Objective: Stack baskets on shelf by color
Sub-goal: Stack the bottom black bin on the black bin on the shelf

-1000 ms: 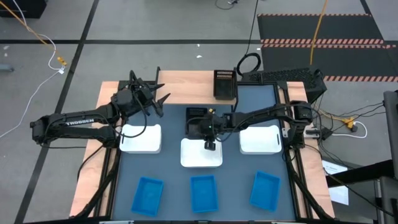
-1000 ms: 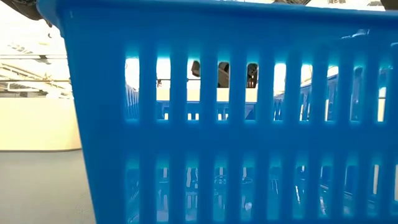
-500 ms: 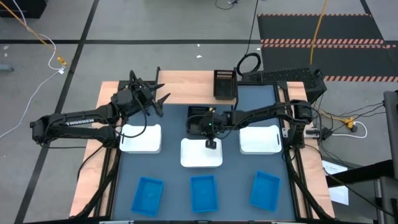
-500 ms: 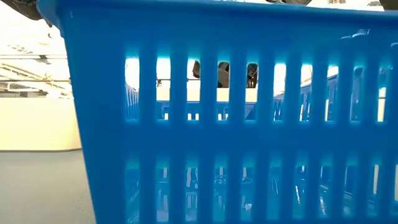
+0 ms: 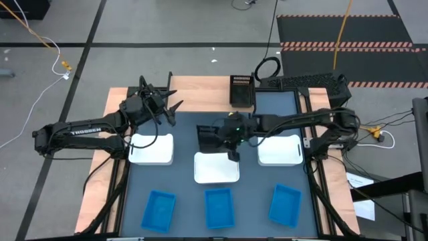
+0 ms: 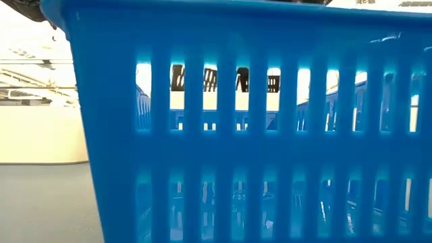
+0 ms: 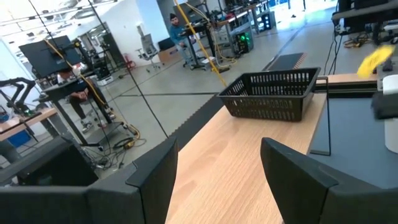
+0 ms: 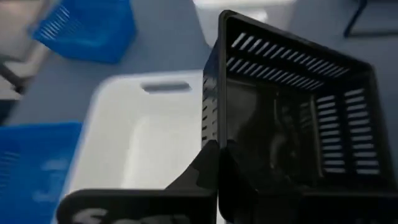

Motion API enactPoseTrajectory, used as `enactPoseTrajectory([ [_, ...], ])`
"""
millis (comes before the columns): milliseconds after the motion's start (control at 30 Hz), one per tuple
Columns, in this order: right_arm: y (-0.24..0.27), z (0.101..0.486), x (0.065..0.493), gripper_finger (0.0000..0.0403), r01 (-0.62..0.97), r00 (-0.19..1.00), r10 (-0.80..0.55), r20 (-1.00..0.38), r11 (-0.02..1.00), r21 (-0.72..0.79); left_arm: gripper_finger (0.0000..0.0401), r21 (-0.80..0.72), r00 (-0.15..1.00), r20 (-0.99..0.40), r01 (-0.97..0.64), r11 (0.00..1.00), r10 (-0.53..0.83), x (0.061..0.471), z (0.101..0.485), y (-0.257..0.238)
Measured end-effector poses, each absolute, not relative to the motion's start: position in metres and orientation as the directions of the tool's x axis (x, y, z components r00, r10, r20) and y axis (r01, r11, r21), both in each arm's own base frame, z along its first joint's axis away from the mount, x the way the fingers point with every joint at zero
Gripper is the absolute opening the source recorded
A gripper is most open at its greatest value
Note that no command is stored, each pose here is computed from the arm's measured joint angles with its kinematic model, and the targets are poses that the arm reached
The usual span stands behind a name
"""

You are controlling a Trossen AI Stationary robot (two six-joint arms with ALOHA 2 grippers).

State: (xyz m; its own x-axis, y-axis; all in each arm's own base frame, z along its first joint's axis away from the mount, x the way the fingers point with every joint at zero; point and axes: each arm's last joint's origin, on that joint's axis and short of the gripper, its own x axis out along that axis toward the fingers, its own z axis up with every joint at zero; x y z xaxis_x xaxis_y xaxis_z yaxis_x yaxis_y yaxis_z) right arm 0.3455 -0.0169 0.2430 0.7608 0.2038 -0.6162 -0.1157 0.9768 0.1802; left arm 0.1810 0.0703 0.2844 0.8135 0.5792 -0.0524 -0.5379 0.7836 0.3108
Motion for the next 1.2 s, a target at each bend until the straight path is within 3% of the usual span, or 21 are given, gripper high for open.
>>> enactPoseTrajectory([
  [200,-0.013,0.293,0.319,0.0004,-0.215,0.833,0.28,-0.477,0.958,0.189,0.0232,0.304,0.813,-0.052,-0.54,0.785,0.579,0.181,0.284,0.07],
  [333,-0.02,0.332,0.294,0.0003,-0.224,0.903,0.246,-0.353,0.969,0.103,0.0232,0.299,0.814,-0.048,-0.542,0.786,0.579,0.181,0.285,0.07],
  [433,-0.031,0.362,0.276,0.0003,-0.146,0.943,0.14,-0.303,0.989,0.002,0.0232,0.285,0.814,-0.046,-0.545,0.788,0.579,0.181,0.285,0.07],
  [600,-0.052,0.393,0.258,0.0003,0.026,0.914,-0.096,-0.395,0.984,-0.179,0.0232,0.267,0.814,-0.045,-0.549,0.792,0.579,0.181,0.285,0.07],
  [767,-0.08,0.396,0.25,0.0003,0.18,0.778,-0.352,-0.52,0.918,-0.352,0.0232,0.266,0.814,-0.045,-0.549,0.793,0.579,0.181,0.285,0.07],
  [1200,-0.119,0.36,0.251,0.0004,0.164,0.586,-0.354,-0.729,0.933,-0.32,0.0232,0.273,0.814,-0.055,-0.545,0.793,0.578,0.182,0.284,0.07],
])
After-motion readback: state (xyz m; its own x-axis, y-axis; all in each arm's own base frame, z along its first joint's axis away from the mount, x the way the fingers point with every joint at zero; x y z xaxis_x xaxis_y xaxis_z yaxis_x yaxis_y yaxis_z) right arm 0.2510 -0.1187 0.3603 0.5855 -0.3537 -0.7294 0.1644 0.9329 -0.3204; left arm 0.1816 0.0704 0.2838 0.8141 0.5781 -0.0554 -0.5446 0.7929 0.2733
